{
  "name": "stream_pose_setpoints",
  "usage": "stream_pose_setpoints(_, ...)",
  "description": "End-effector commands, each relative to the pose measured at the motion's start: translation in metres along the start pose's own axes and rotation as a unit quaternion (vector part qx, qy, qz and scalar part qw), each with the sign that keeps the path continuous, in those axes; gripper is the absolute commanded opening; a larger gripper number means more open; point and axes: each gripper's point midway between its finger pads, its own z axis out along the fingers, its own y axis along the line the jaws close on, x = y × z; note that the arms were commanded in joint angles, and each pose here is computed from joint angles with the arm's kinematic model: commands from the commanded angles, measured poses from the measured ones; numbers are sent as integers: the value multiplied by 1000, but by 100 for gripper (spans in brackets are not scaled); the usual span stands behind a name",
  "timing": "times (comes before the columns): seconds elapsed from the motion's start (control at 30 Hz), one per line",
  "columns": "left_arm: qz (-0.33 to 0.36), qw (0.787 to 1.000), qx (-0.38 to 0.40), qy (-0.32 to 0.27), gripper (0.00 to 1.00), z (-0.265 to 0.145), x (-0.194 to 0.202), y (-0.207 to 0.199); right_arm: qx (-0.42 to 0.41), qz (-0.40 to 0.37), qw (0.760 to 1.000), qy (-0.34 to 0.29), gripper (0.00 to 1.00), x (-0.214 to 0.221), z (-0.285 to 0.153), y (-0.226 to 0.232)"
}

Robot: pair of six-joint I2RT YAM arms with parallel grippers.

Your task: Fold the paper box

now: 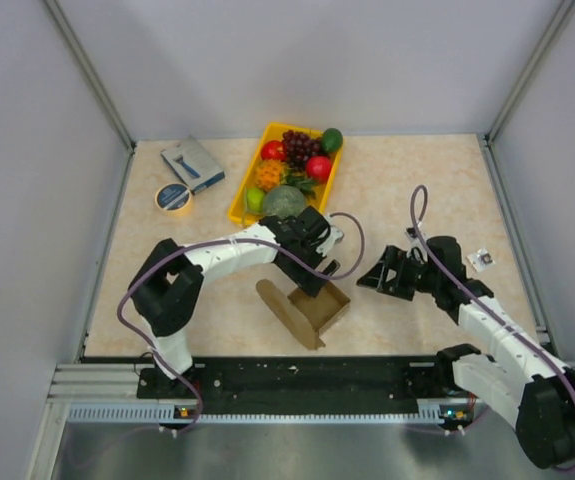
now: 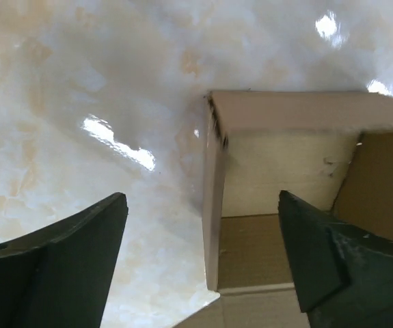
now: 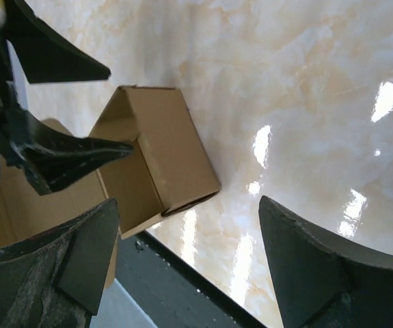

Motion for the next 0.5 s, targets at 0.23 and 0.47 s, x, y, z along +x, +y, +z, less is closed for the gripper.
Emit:
stream_pose_setpoints(0.23,-120,940,-87,-308,98,-183,-65,41,14,-60,998,29,82,-2,17,-11)
stream_pose_setpoints(0.47,-272,873,-107,-389,79,-216,38,55,20,-78,996,46,73,-10,35,0)
